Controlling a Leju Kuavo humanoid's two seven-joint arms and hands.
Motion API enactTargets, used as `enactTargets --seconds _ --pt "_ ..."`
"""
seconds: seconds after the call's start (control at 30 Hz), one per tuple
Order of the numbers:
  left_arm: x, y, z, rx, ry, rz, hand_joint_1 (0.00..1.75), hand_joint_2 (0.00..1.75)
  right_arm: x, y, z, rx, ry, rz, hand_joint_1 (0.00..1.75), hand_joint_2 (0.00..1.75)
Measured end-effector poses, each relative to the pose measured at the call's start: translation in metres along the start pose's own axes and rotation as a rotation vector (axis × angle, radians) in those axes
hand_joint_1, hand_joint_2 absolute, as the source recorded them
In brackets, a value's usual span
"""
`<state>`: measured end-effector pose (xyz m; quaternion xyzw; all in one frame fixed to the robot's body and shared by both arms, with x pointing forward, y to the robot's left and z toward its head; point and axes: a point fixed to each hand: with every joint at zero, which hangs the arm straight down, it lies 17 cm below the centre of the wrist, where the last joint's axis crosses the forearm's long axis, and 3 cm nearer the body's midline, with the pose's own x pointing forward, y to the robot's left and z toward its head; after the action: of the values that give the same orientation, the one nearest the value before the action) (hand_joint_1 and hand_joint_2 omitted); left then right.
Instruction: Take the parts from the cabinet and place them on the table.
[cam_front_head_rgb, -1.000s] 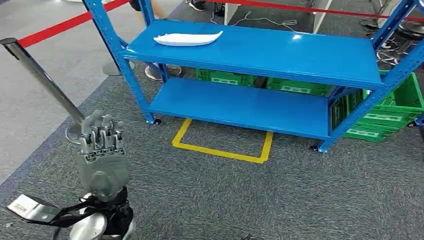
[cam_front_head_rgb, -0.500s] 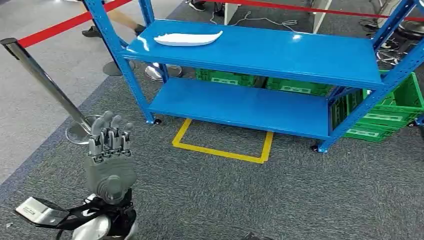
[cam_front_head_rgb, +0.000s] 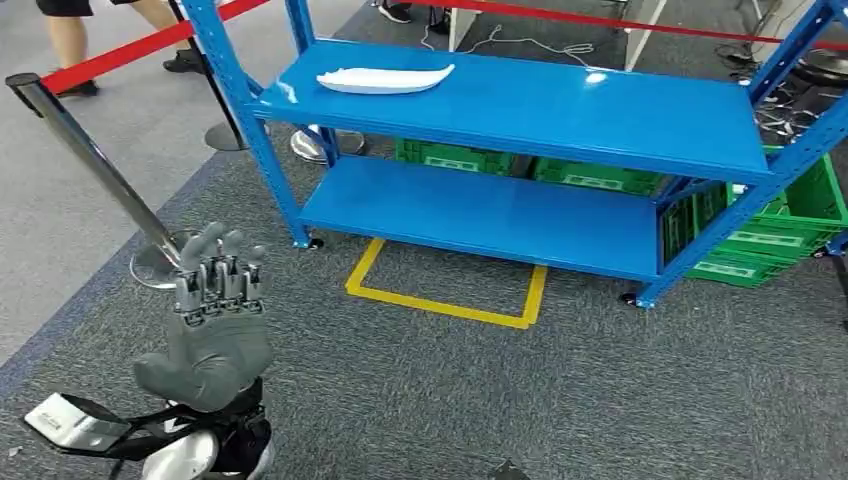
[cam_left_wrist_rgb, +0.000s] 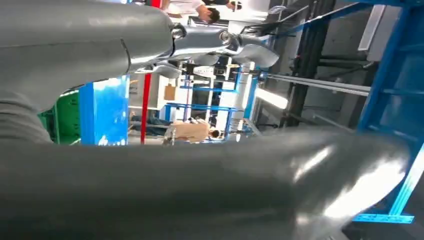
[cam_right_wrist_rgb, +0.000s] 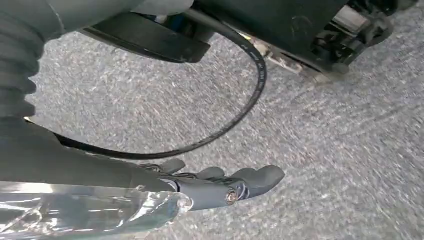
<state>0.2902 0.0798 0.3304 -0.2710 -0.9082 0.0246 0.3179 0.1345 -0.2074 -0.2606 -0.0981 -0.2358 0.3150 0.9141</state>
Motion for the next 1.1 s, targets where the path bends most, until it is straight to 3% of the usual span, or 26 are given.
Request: enactTargets --seconds 0.7,0.73,0.93,1.1 --pt "0.001 -0.002 0.0 -0.012 -0.003 0.014 0.0 0.0 -0.011 0.0 0.0 0.008 0.064 -0.002 0.0 1.75" --pt "0.001 -0.002 0.0 -0.01 -0.004 0.024 0.0 0.0 -0.012 0.005 0.001 0.04 0.08 -0.02 0.0 0.0" --pt "-0.006 -0.001 -0.001 0.006 0.008 0.084 0.0 0.0 -0.038 0.007 0.005 0.07 0.26 -0.011 0.0 0.0" --pt "-0.01 -0.001 -0.003 0.009 0.013 0.088 0.0 0.0 -0.043 0.007 0.006 0.071 0.284 -0.007 0.0 0.0"
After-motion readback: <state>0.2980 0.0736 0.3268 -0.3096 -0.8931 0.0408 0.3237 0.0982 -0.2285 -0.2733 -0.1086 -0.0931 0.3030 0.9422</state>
